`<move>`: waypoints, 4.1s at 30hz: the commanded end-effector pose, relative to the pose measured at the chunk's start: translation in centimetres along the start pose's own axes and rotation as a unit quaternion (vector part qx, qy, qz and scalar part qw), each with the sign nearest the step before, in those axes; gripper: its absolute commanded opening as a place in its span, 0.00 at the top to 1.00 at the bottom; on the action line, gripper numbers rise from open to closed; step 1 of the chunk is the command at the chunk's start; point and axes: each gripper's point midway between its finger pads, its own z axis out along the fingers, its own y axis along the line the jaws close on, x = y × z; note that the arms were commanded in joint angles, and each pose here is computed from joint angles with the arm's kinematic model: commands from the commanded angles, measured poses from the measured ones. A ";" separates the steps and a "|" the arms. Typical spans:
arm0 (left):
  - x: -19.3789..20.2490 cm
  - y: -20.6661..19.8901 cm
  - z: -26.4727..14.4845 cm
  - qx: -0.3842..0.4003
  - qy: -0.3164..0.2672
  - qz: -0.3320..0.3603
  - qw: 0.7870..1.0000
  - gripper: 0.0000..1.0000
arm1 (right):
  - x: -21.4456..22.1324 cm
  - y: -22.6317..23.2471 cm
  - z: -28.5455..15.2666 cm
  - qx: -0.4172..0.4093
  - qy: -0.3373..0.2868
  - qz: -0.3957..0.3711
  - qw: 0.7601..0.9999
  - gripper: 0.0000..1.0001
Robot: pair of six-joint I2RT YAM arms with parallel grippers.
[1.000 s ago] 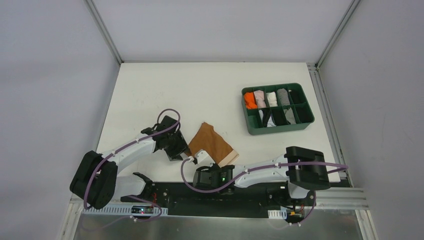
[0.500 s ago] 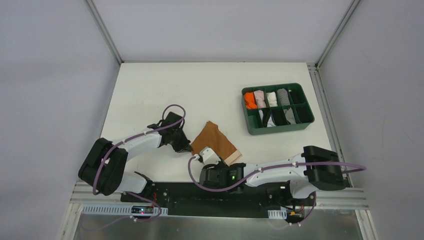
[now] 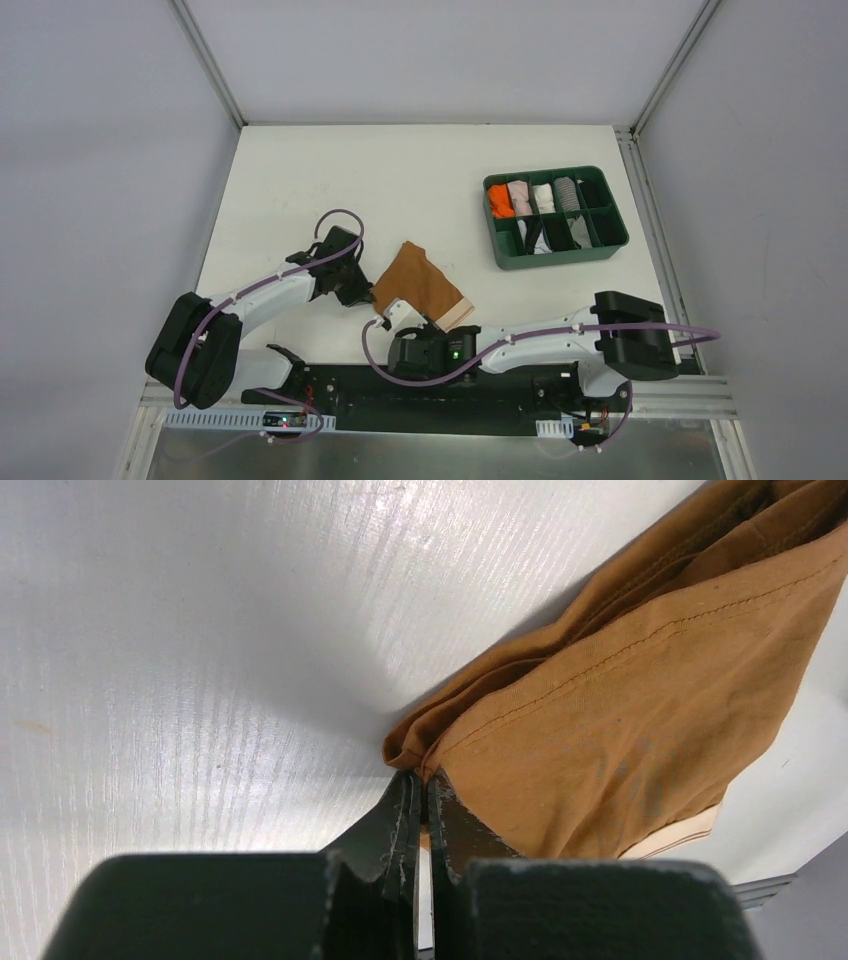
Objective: Roll the underwear
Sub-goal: Fold the underwear at the center of the board.
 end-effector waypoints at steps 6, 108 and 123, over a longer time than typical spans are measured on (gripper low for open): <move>0.2 1.1 0.1 -0.019 0.003 0.012 1.000 1.00 | -0.8 1.2 1.7 -0.008 0.010 -0.035 0.999 0.53; -8.1 -10.3 -1.7 -0.011 0.007 0.029 0.999 1.00 | -3.1 -6.6 2.5 -0.251 0.051 0.463 0.849 1.00; -7.8 -12.9 0.3 -0.017 0.003 0.085 0.996 1.00 | -0.5 -6.2 4.6 -0.235 0.091 0.490 0.834 1.00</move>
